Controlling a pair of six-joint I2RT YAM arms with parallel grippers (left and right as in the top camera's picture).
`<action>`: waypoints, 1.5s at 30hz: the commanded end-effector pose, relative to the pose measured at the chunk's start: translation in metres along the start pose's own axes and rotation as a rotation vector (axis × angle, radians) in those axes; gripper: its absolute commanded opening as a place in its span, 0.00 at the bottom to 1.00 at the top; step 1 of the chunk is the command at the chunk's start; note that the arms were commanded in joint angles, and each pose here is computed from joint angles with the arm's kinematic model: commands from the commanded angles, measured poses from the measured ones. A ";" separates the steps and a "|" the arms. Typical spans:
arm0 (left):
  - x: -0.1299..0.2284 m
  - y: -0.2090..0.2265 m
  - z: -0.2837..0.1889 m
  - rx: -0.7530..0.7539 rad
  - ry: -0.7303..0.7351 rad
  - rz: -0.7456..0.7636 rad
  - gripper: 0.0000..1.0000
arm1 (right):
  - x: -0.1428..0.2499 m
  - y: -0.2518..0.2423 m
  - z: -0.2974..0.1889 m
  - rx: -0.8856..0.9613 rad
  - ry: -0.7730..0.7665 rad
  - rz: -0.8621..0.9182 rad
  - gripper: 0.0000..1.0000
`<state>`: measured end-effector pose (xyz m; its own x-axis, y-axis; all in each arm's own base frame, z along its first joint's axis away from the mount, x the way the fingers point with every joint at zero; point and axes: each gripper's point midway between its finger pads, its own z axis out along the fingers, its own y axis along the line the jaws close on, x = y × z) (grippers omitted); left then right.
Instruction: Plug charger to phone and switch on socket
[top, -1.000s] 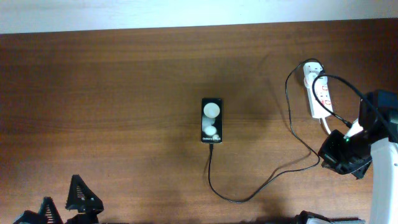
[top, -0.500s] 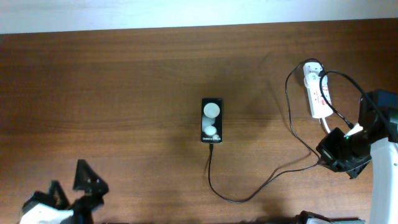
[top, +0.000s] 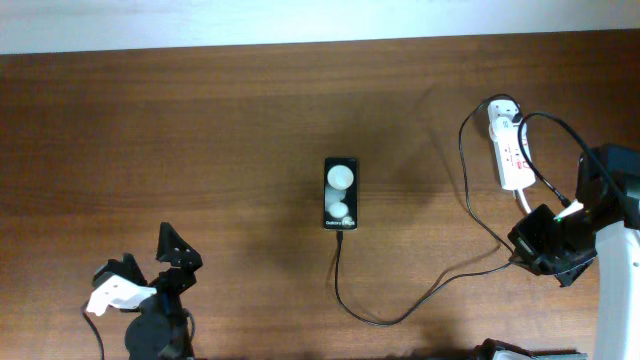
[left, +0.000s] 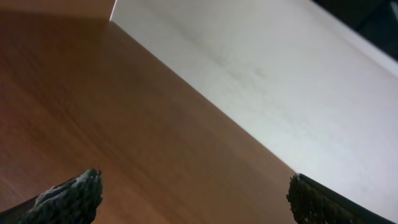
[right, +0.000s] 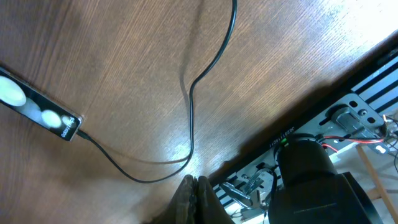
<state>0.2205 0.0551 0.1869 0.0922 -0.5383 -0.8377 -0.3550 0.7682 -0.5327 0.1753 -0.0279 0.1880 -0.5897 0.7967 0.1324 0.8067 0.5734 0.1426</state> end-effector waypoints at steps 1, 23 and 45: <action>0.016 0.011 0.005 -0.031 0.025 0.095 0.99 | 0.002 0.001 -0.001 -0.011 -0.008 -0.003 0.04; 0.039 0.030 0.005 -0.073 0.125 0.530 0.99 | -0.007 -0.002 -0.002 0.014 -0.052 -0.006 0.04; 0.039 0.030 0.005 -0.073 0.125 0.530 0.99 | -0.017 -0.029 -0.004 0.167 -0.115 -0.001 0.99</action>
<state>0.2186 0.0552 0.1391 -0.2190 -0.1425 -0.9653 -0.3730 0.9263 -0.0522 0.1642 -0.0456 0.1852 -0.5855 0.8067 0.0799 0.8104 0.5848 0.0348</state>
